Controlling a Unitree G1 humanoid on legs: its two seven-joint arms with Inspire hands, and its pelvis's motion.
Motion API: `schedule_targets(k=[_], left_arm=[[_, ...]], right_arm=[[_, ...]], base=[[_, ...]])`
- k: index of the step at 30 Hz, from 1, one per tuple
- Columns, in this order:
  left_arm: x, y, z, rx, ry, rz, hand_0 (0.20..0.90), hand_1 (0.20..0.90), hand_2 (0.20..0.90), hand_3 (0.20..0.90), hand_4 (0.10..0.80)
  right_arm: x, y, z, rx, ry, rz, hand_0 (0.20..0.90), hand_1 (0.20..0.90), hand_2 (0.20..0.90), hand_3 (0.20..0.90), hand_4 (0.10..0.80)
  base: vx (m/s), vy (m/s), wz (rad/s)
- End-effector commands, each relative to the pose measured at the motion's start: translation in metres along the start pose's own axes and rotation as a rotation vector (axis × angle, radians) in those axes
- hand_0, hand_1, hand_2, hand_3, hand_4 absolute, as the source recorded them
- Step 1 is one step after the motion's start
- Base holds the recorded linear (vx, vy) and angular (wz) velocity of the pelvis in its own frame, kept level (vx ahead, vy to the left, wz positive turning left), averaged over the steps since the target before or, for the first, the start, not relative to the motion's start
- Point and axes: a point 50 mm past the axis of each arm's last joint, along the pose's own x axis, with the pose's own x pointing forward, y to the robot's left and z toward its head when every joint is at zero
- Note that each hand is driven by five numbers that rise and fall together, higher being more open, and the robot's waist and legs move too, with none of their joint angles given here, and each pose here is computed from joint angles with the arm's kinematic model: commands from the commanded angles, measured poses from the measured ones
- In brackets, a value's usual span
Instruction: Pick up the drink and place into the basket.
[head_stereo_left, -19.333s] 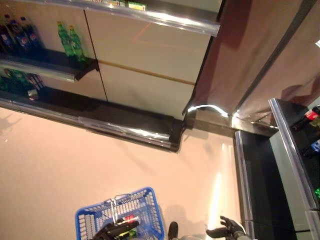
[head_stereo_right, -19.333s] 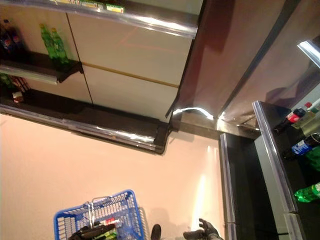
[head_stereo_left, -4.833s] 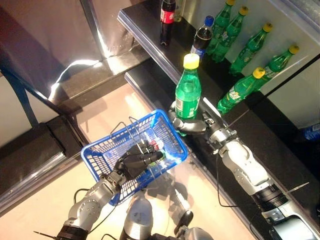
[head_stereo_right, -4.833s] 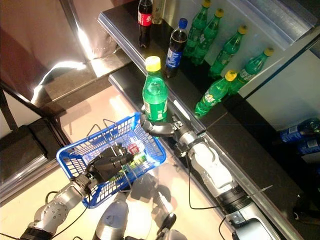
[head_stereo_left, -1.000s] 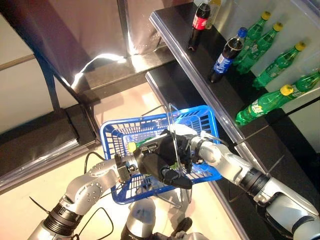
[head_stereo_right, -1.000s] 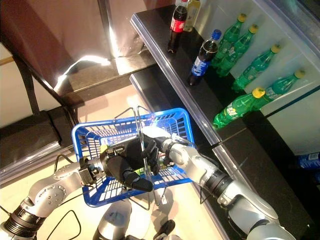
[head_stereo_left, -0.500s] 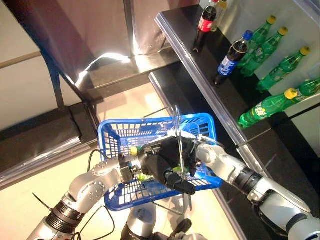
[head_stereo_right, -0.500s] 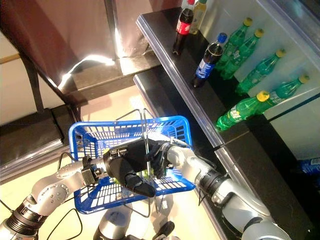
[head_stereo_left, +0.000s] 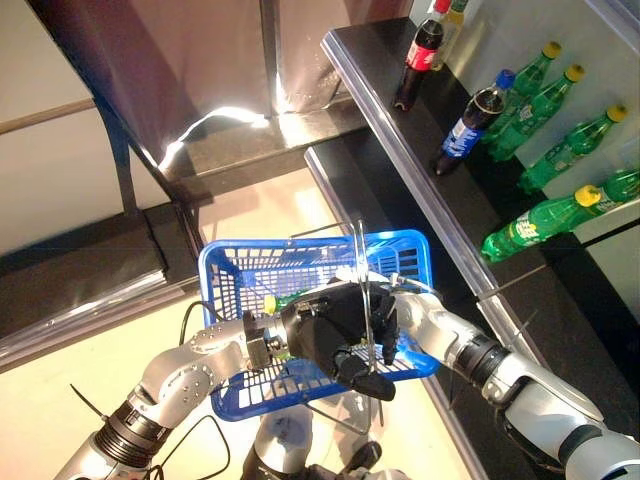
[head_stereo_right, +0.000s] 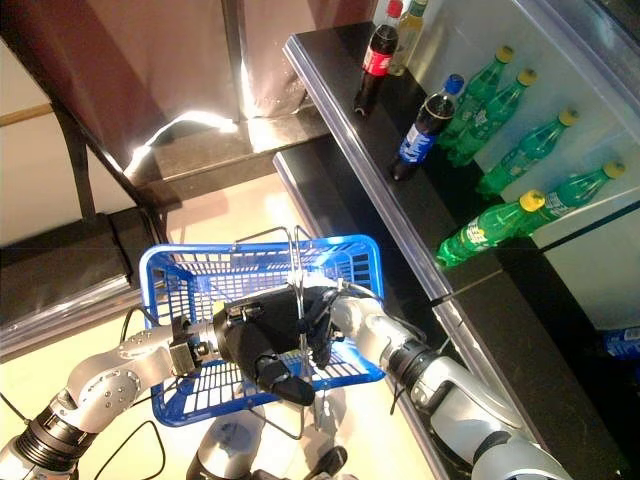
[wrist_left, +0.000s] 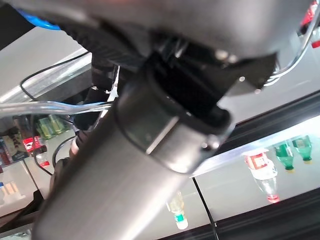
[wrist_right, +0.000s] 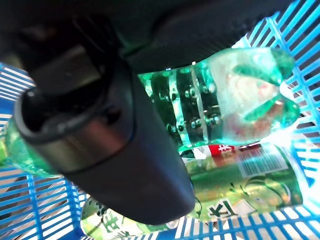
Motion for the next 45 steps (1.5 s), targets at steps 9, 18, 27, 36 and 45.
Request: schedule_targets(k=[9, 18, 27, 36, 45], left_arm=[[0.038, -0.103, 0.067, 0.173, -0.493, -0.777, 0.3, 0.3, 0.3, 0.2, 0.1], [0.039, -0.1, 0.067, 0.173, -0.506, -0.735, 0.3, 0.3, 0.3, 0.2, 0.1], [0.034, -0.089, 0.072, 0.181, -0.551, -0.607, 0.3, 0.3, 0.3, 0.2, 0.1], [0.025, -0.067, 0.075, 0.185, -0.613, -0.403, 0.3, 0.3, 0.3, 0.2, 0.1], [0.005, -0.046, 0.076, 0.19, -0.693, -0.192, 0.3, 0.3, 0.3, 0.2, 0.1]], right_arm=[[0.018, 0.027, 0.024, 0.004, -0.045, 0.064, 0.9, 0.9, 0.9, 0.9, 0.8], [0.016, 0.023, 0.022, 0.055, -0.047, 0.029, 0.9, 0.9, 0.9, 0.9, 0.8], [0.007, 0.02, 0.014, 0.126, -0.058, -0.028, 0.9, 0.9, 0.9, 0.9, 0.8], [-0.007, 0.009, 0.008, 0.22, -0.095, -0.118, 0.9, 0.9, 0.9, 0.9, 0.8], [-0.035, -0.003, 0.006, 0.315, -0.203, -0.343, 0.9, 0.9, 0.9, 0.9, 0.8]], base=[[0.0, 0.0, 0.0], [0.0, 0.0, 0.0], [-0.006, 0.013, -0.02], [-0.015, 0.023, -0.09], [-0.03, 0.045, -0.17]])
